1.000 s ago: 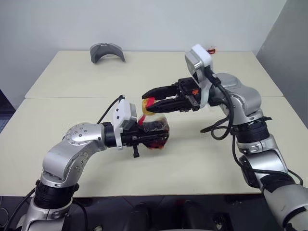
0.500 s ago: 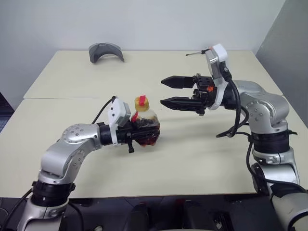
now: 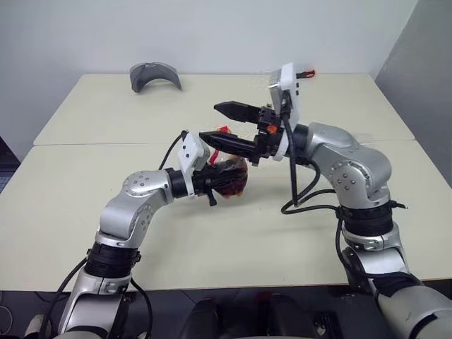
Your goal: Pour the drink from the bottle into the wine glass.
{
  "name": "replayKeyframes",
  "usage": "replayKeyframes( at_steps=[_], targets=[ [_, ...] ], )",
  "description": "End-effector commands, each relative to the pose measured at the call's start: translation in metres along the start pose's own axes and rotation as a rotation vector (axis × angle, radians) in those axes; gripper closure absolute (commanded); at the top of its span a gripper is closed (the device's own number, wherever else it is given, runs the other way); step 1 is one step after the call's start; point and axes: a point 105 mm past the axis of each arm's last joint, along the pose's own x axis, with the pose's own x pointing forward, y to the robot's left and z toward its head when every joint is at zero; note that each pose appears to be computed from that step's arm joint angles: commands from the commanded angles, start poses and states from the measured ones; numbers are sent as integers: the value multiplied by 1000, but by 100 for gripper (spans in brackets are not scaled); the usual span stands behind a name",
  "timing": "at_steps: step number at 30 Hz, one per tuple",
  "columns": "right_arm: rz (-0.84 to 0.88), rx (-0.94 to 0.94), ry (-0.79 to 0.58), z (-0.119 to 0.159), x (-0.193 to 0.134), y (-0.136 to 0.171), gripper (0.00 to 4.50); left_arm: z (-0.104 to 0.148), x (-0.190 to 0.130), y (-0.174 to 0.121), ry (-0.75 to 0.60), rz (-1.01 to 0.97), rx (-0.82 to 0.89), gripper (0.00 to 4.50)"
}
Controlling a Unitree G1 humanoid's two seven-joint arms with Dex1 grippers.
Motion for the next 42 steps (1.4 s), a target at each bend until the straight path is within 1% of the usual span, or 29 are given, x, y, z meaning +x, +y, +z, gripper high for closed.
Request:
replayKeyframes(
  at_steps=[1,4,5,6,7,10,11,13,14,17,20,23,25,27,29,31,35,37,41,42],
  targets=[
    [-6,-47,-4,3,2,-1,22,12,-4,-1,-26,-7,54,374],
    [-13,-49,12,-1,1,-4,22,13,-4,1,-28,-4,58,374],
    [-10,-52,20,-2,1,-5,60,14,-4,1,-28,-3,59,374],
    [-6,-52,25,-4,1,-5,83,14,-3,1,-29,-3,60,374],
    [-1,-52,34,-5,0,-5,116,14,-3,2,-29,-1,61,374],
    [6,-45,43,-8,-1,-6,228,16,-3,3,-31,1,63,374],
    [8,-47,43,-8,-1,-6,258,16,-3,3,-32,2,64,374],
    [24,-50,49,-8,-1,-5,330,17,-3,3,-32,4,66,375],
    [27,-51,50,-8,-1,-5,333,17,-3,3,-33,4,68,375],
    [56,-50,43,-6,-1,-3,333,21,-4,1,-40,0,70,375],
    [174,-34,47,-3,-2,6,333,28,-5,-9,-54,-34,67,375],
    [381,8,51,2,-5,21,333,32,-13,-33,-53,-116,44,376],
    [459,27,51,5,-6,25,333,34,-17,-47,-47,-159,36,376],
    [589,8,110,-1,-5,34,333,37,-26,-73,-35,-239,26,376],
    [674,-13,138,-5,-2,39,333,39,-31,-89,-22,-282,12,376],
    [692,-24,128,-6,3,38,333,38,-32,-91,-18,-268,4,376],
    [656,-33,90,-4,8,29,333,37,-33,-84,-21,-204,1,376],
    [648,-3,89,-4,5,26,258,38,-32,-79,-26,-181,3,376],
    [544,59,91,-1,-2,11,120,33,-30,-66,-26,-127,-7,376],
    [507,69,91,2,-8,7,86,31,-31,-61,-22,-113,-5,376]
  ],
)
